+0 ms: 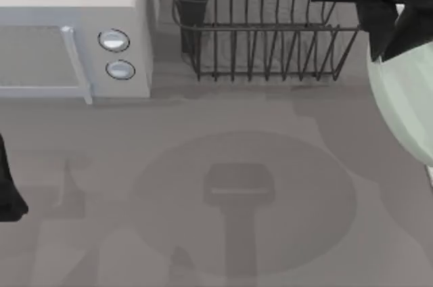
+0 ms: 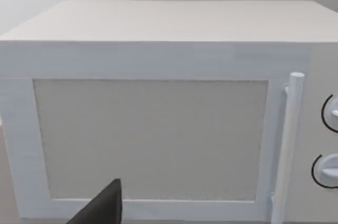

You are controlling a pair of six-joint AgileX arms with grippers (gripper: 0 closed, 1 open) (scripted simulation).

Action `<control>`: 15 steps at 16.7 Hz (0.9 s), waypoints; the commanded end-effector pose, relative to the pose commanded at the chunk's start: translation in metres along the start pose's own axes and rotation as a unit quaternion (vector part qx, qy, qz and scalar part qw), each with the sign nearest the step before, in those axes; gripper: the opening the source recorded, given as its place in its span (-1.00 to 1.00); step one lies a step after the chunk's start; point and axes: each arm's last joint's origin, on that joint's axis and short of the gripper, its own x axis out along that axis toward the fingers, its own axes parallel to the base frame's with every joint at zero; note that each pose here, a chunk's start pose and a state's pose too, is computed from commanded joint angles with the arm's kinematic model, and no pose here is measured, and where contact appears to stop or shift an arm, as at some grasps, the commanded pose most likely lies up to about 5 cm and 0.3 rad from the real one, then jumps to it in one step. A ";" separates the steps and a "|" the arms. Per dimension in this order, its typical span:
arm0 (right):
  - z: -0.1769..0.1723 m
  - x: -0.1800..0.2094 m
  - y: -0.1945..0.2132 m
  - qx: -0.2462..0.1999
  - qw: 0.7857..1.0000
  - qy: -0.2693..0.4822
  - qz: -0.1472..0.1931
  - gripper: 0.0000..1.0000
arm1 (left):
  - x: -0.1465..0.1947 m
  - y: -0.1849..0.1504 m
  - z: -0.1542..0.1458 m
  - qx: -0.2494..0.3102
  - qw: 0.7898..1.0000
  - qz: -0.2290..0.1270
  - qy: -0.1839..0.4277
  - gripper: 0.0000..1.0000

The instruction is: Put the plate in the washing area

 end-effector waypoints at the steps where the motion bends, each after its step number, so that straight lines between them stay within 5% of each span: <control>1: 0.011 0.004 -0.005 0.000 1.000 0.002 -0.002 -1.00 | 0.000 0.000 0.000 0.000 1.000 0.000 0.000 1.00; 9: 0.149 0.112 -0.115 -0.002 0.999 0.041 -0.019 -1.00 | 0.000 0.000 0.000 0.000 1.000 0.000 0.000 1.00; 15: 0.175 0.160 -0.200 -0.003 0.999 0.044 -0.018 -1.00 | 0.000 0.000 0.000 0.000 1.000 0.000 0.000 1.00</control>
